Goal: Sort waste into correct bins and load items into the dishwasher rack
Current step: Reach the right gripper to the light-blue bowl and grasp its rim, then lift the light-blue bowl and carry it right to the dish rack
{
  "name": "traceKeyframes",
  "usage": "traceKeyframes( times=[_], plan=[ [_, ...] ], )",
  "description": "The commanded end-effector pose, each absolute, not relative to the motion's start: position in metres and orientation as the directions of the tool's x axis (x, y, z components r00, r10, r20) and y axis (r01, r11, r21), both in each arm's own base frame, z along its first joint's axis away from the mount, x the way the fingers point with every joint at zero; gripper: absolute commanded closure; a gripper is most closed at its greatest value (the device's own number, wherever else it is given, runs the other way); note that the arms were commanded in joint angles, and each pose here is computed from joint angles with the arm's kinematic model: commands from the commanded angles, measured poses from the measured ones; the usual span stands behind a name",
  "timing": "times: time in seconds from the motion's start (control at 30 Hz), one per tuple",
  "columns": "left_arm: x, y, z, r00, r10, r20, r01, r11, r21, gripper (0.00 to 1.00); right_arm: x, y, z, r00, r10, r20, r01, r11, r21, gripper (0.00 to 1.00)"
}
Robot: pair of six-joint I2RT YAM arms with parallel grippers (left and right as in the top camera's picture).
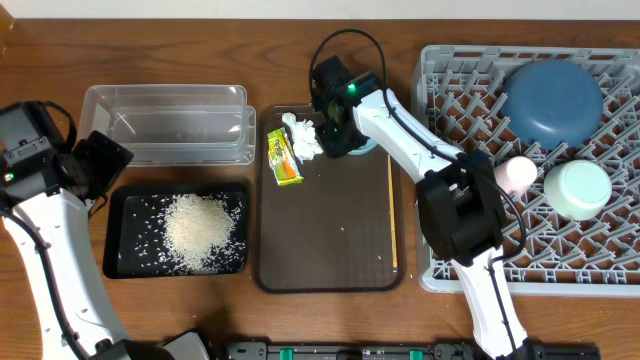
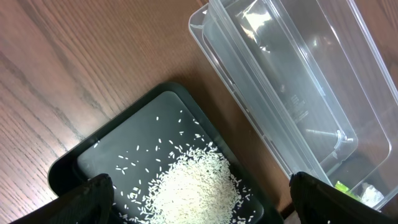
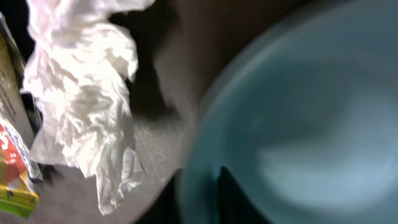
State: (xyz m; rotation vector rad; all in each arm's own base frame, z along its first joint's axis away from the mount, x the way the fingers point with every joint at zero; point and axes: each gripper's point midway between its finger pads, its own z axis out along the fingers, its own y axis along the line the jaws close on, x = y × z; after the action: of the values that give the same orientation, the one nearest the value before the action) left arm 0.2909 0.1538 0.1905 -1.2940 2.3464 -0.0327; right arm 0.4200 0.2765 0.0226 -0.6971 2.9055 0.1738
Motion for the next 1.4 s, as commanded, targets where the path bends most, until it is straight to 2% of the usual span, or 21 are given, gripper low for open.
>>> traceKeyframes(
  times=[0.0, 0.2, 0.37, 0.6, 0.73, 1.0, 1.17, 1.37],
  plan=[
    [0.289, 0.155, 0.187, -0.447, -0.813, -0.373, -0.804, 0.548, -0.230, 0.07, 0.420, 0.285, 0.040, -0.873, -0.447, -0.197, -0.469, 0.880, 0.079, 0.99],
    [0.289, 0.155, 0.187, -0.447, -0.813, -0.373, -0.804, 0.548, -0.230, 0.07, 0.421, 0.286, 0.092, -0.868, -0.419, -0.266, -0.456, 0.886, 0.090, 0.99],
    [0.289, 0.156, 0.187, -0.447, -0.813, -0.373, -0.804, 0.548, -0.229, 0.07, 0.414, 0.276, 0.163, -0.854, -0.370, -0.367, -0.435, 0.894, 0.110, 0.99],
    [0.289, 0.155, 0.187, -0.447, -0.813, -0.373, -0.804, 0.548, -0.230, 0.07, 0.390, 0.218, 0.270, -0.834, -0.231, -0.501, -0.345, 0.927, 0.146, 0.99],
    [0.289, 0.155, 0.187, -0.447, -0.813, -0.373, -0.804, 0.548, -0.230, 0.07, 0.374, 0.162, 0.308, -0.837, -0.138, -0.530, -0.253, 0.956, 0.150, 0.99],
    [0.289, 0.155, 0.187, -0.447, -0.813, -0.373, -0.804, 0.548, -0.230, 0.07, 0.363, 0.027, 0.327, -0.854, 0.128, -0.505, 0.038, 0.982, 0.186, 0.99],
    [0.289, 0.155, 0.187, -0.447, -0.813, -0.373, -0.804, 0.548, -0.230, 0.07, 0.369, -0.022, 0.332, -0.824, 0.229, -0.519, 0.029, 0.931, 0.363, 0.99],
    [0.289, 0.155, 0.187, -0.448, -0.813, -0.372, -0.805, 0.548, -0.229, 0.07, 0.386, -0.078, 0.328, -0.727, 0.394, -0.563, 0.016, 0.829, 0.559, 0.99]
  ],
)
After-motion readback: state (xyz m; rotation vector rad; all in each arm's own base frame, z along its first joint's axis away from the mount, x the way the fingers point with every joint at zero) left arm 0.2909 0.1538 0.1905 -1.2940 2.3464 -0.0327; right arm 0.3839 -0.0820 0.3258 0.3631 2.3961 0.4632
